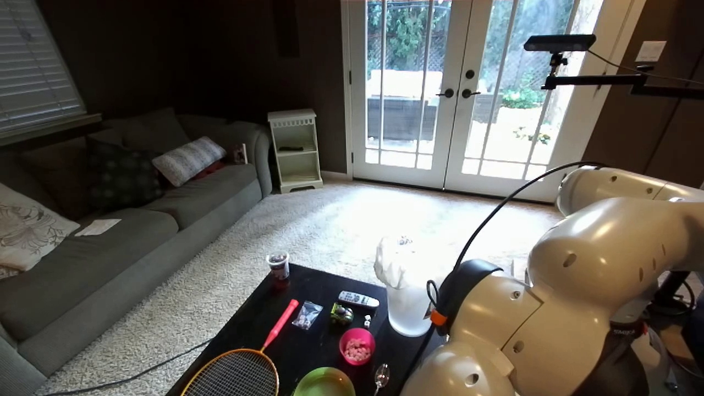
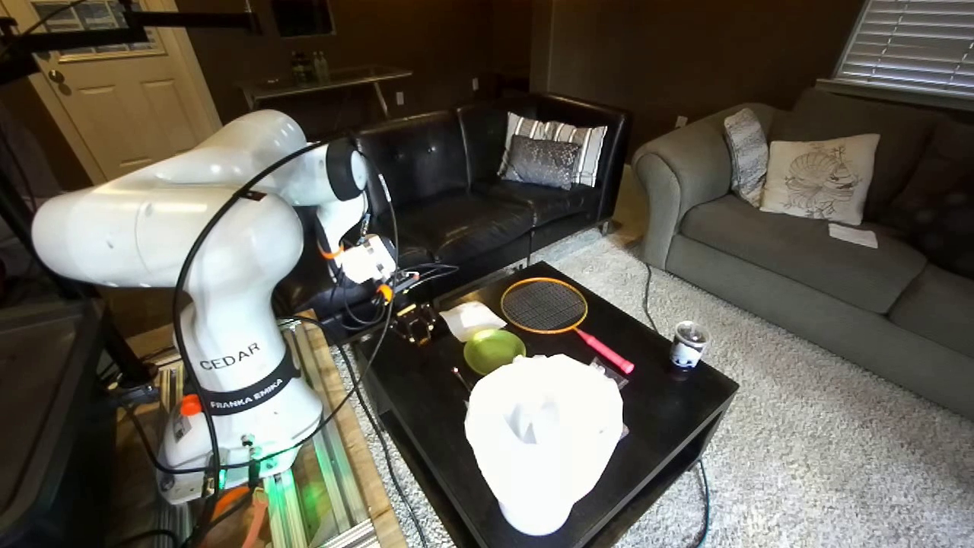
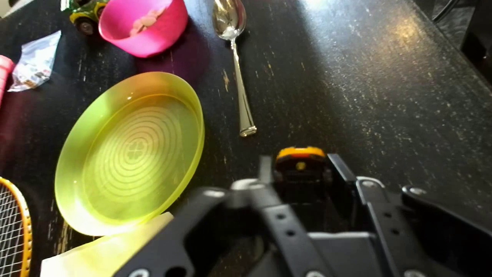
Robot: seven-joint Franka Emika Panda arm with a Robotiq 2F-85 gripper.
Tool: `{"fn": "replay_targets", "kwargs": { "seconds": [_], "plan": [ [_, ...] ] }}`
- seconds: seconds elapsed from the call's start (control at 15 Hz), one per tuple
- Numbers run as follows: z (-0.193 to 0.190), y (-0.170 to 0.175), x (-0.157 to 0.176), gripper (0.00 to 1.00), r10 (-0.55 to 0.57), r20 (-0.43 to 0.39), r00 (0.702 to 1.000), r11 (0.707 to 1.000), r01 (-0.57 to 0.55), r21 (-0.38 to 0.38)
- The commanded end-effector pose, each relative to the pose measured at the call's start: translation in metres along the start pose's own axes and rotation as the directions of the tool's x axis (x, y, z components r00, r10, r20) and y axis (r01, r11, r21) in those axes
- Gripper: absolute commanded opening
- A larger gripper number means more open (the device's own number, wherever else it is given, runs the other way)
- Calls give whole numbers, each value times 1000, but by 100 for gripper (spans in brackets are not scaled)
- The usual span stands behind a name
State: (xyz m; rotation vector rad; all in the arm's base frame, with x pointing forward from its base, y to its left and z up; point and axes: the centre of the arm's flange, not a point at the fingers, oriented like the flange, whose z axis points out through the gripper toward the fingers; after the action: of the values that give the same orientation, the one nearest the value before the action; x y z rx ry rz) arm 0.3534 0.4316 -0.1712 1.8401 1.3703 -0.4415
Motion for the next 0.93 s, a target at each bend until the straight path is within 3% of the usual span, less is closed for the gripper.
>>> {"fn": "replay_targets", "kwargs": {
  "seconds": [0.0, 0.27, 0.33, 0.67, 0.87],
  "plan": [
    [18, -11, 72, 70, 20, -7, 1000, 998, -20, -67],
    [15, -9, 73, 98, 37, -11, 999, 996, -38, -77],
    [15, -8, 73, 100, 41, -11, 999, 997, -41, -70],
    [16, 7, 73, 100, 37, -10, 999, 999, -37, 28],
    [17, 28, 73, 100, 70, -18, 997, 982, -66, 176]
  ]
}}
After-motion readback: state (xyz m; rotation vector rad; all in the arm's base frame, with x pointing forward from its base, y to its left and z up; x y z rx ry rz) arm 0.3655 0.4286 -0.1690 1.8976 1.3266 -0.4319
